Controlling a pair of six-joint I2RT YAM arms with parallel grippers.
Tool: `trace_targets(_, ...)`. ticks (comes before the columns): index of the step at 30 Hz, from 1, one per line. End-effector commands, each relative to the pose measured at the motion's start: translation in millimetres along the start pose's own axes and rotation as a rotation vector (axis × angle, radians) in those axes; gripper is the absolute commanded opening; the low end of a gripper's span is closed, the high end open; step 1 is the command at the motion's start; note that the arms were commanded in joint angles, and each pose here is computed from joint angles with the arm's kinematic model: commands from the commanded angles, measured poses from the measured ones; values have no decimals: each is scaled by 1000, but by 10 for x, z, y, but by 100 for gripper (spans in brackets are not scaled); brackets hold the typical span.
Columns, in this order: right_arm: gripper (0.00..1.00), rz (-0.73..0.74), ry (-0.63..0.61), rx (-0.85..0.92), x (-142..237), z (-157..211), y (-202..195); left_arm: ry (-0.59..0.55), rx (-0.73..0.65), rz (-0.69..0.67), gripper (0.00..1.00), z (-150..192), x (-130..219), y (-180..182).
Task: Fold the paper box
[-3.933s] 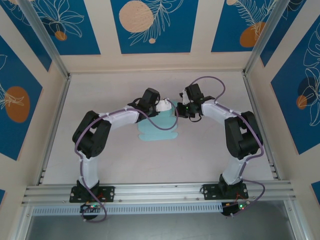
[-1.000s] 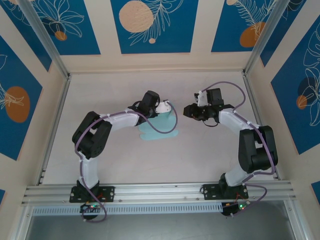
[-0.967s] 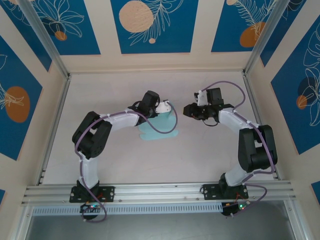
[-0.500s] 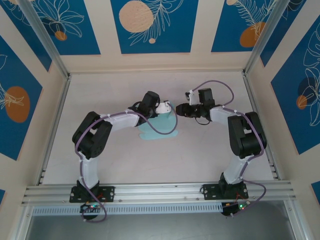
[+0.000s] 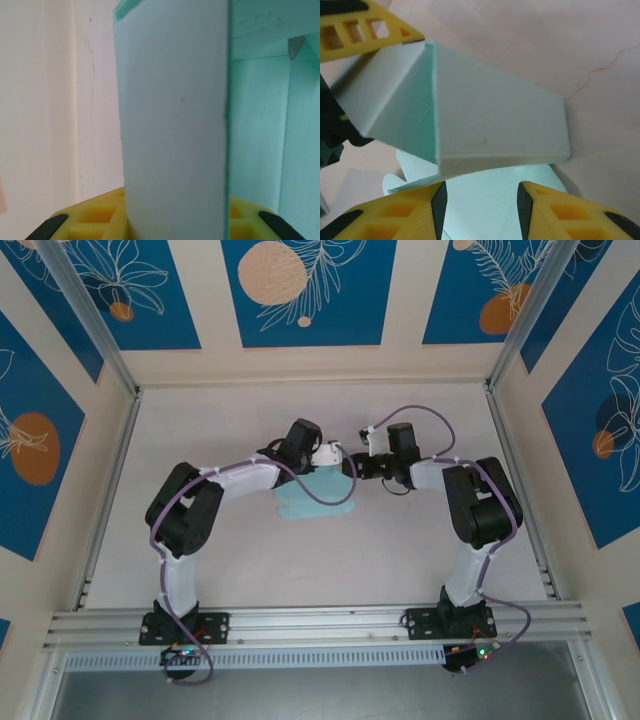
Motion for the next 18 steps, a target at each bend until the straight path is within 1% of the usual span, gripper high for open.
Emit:
trace_targets(1, 46, -46, -20, 58, -54, 59, 51, 106, -85, 179, 26, 158, -127, -329)
trace_targets(4, 50, -38, -42, 70, -62, 104, 46, 114, -81, 220, 27, 161, -117, -334)
trace_targets(9, 50, -1, -61, 82, -119, 82, -6, 123, -103, 238, 27, 143, -101, -307)
trace_targets(12, 50, -45, -70, 97, -150, 46, -1, 132, -106, 242, 27, 128, -102, -287)
trace_targets(14, 54, -73, -61, 103, -163, 54, 27, 139, -108, 241, 27, 125, -106, -279)
trace_targets(16, 60, -70, -51, 107, -147, 105, 59, 144, -109, 242, 27, 128, -113, -282)
trace_targets(18, 64, -62, -55, 104, -98, 156, 93, 144, -109, 236, 27, 123, -115, -275)
Point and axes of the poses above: each hand's point on the last joint's axis, 136 mm out from that joint toward the fingers, its own x axis back along the fingers, its own y axis along the line the jaws close on, z = x × y, the point moved 10 cm from there along x, back along the fingers, and after that the axes turned 12 degrees about x, right-handed, at the moved point
